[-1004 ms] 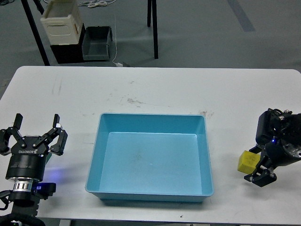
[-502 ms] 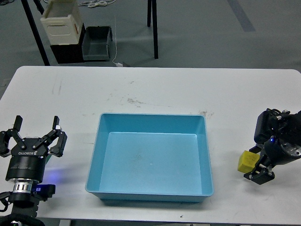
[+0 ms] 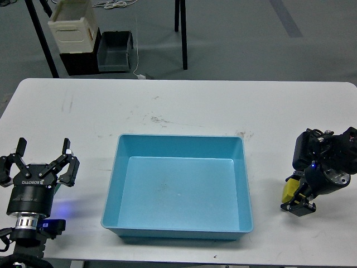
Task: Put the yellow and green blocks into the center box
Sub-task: 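Lower the right gripper onto the yellow cube and close on it, then lift the yellow cube and carry it over the blue box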
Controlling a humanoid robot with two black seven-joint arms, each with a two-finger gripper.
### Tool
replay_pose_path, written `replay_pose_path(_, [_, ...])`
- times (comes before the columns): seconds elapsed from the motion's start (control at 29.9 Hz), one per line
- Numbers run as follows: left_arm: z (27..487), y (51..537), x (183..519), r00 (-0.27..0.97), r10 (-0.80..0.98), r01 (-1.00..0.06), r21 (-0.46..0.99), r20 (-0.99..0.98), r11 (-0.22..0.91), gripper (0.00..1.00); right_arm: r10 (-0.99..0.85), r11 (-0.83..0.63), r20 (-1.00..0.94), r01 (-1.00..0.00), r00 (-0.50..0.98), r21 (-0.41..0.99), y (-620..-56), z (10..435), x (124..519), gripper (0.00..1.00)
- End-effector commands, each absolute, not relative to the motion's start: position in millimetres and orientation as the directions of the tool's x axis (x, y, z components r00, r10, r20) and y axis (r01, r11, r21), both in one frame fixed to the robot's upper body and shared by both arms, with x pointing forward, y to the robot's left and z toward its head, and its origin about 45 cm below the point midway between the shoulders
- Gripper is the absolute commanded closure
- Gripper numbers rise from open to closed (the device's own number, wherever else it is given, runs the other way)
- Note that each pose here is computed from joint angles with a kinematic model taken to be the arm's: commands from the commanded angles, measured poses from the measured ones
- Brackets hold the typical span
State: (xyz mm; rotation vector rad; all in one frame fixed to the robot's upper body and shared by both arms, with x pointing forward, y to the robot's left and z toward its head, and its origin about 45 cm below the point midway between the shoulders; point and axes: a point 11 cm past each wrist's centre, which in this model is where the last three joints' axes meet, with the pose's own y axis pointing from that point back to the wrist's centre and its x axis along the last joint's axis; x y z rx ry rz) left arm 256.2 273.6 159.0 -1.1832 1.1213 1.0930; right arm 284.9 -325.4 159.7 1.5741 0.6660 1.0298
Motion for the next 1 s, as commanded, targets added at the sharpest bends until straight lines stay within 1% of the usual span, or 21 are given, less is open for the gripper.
replay_pose_path(0.0, [159.3,273.9,256.4,0.121,0.039,-0.991,-0.118,-0.992,0.068,0.0,0.841,-0.253,0.27,-0.1,0.469,0.962,-327.0,160.4,284.6,0.28])
replay_pose_path(0.03, [159.3,273.9,256.4,0.121,0.039,-0.991,-0.118,-0.992,0.068,0.0,0.841,-0.252,0.268,-0.099,0.47,0.963,-327.1,160.3,284.5,0.31])
replay_pose_path(0.07, [159.3,273.9,256.4,0.121,0.039,-0.991,-0.118,-0.992,0.068,0.0,0.841,-0.249,0.265,-0.099,0.472,0.964,-328.0,160.4,284.3,0.37])
replay_pose_path(0.1, [159.3,273.9,256.4,0.121,0.039,-0.991,-0.118,-0.992,0.068,0.0,0.84,-0.245,0.262,-0.099,0.474,0.964,-329.4,160.9,284.3,0.39])
replay_pose_path(0.23, [159.3,273.9,256.4,0.121,0.039,-0.991,-0.118,-0.992,0.068,0.0,0.835,-0.234,0.257,-0.109,0.487,0.966,-337.3,163.7,284.4,0.4])
replay_pose_path(0.3, [159.3,273.9,256.4,0.121,0.039,-0.991,-0.118,-0.992,0.068,0.0,0.835,-0.233,0.256,-0.108,0.487,0.966,-337.4,163.7,284.4,0.44])
replay_pose_path(0.5, [159.3,273.9,256.4,0.121,0.039,-0.991,-0.118,-0.992,0.068,0.0,0.836,-0.234,0.26,-0.114,0.483,0.965,-336.0,165.4,286.9,0.82])
replay_pose_path(0.57, [159.3,273.9,256.4,0.121,0.039,-0.991,-0.118,-0.992,0.068,0.0,0.836,-0.235,0.267,-0.126,0.479,0.964,-335.2,168.8,290.6,0.92])
replay_pose_path(0.64, [159.5,274.5,256.6,0.121,0.038,-0.991,-0.119,-0.992,0.066,0.0,0.834,-0.235,0.283,-0.161,0.473,0.959,-336.1,178.2,301.2,1.0])
replay_pose_path(0.74, [159.9,274.3,257.1,0.123,0.038,-0.991,-0.12,-0.992,0.066,0.0,0.827,-0.218,0.307,-0.235,0.47,0.947,-344.9,198.7,321.9,1.0])
replay_pose_path(0.8, [159.9,274.3,257.1,0.123,0.038,-0.991,-0.12,-0.992,0.066,0.0,0.814,-0.221,0.351,-0.312,0.463,0.924,-349.7,223.3,339.2,1.0])
replay_pose_path(0.9, [160.5,274.7,257.7,0.125,0.038,-0.99,-0.122,-0.991,0.066,0.0,0.778,-0.24,0.445,-0.444,0.444,0.863,-357.6,269.4,362.6,1.0])
replay_pose_path(0.97, [160.6,275.0,257.7,0.125,0.04,-0.99,-0.122,-0.991,0.066,0.0,0.755,-0.272,0.52,-0.531,0.399,0.803,-353.7,305.0,378.1,1.0])
